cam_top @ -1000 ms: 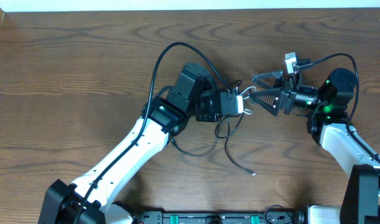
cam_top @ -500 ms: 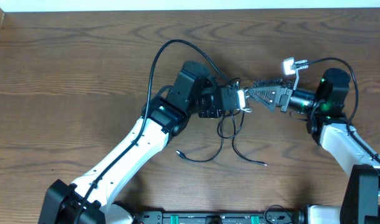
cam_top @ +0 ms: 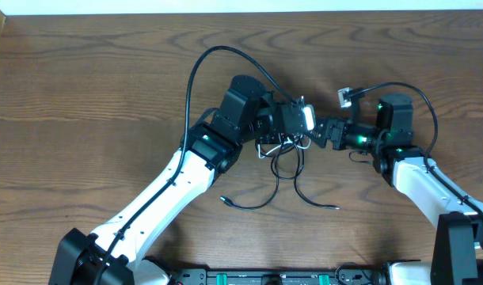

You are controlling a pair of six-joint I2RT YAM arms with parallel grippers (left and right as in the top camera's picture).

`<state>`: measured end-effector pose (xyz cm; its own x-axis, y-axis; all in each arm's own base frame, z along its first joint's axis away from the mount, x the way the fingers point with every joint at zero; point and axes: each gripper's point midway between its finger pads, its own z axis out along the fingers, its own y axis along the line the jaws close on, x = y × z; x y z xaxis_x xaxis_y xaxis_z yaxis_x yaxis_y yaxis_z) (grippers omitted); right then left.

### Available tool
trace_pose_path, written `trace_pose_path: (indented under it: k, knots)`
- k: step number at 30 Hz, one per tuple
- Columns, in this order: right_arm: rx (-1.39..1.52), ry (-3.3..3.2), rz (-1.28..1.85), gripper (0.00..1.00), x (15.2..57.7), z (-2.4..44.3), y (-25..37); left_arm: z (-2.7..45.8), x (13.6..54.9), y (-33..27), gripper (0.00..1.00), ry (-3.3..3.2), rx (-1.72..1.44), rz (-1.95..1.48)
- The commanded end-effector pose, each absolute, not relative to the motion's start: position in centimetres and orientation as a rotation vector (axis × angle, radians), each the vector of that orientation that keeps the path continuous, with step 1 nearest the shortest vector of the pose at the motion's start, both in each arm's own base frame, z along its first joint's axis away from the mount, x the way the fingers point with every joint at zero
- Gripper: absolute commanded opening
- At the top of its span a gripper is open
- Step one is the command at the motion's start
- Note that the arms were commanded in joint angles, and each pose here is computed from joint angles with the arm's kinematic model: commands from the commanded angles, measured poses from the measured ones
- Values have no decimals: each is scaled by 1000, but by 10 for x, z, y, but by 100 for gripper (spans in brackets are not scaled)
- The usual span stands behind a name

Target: Untangle cables

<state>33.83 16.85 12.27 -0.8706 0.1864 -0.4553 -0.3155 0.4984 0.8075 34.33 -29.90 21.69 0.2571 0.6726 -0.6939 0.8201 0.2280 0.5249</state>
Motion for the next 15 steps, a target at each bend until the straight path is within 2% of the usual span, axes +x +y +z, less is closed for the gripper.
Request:
trace_pose_path:
  k: [1,6,11,15]
  knots:
    - [-164,2279,1233,85,340,110,166,235,357,-296,7,1489,1389,-152]
    - [-105,2361,1114,85,340,91,155,249,363,-300,8,1488,1301,-186]
    - [-55,2396,1030,75,344,82,146,254,365,-301,7,1477,1278,-192]
    - [-56,2391,1024,75,345,83,146,250,363,-300,8,1494,1285,-197]
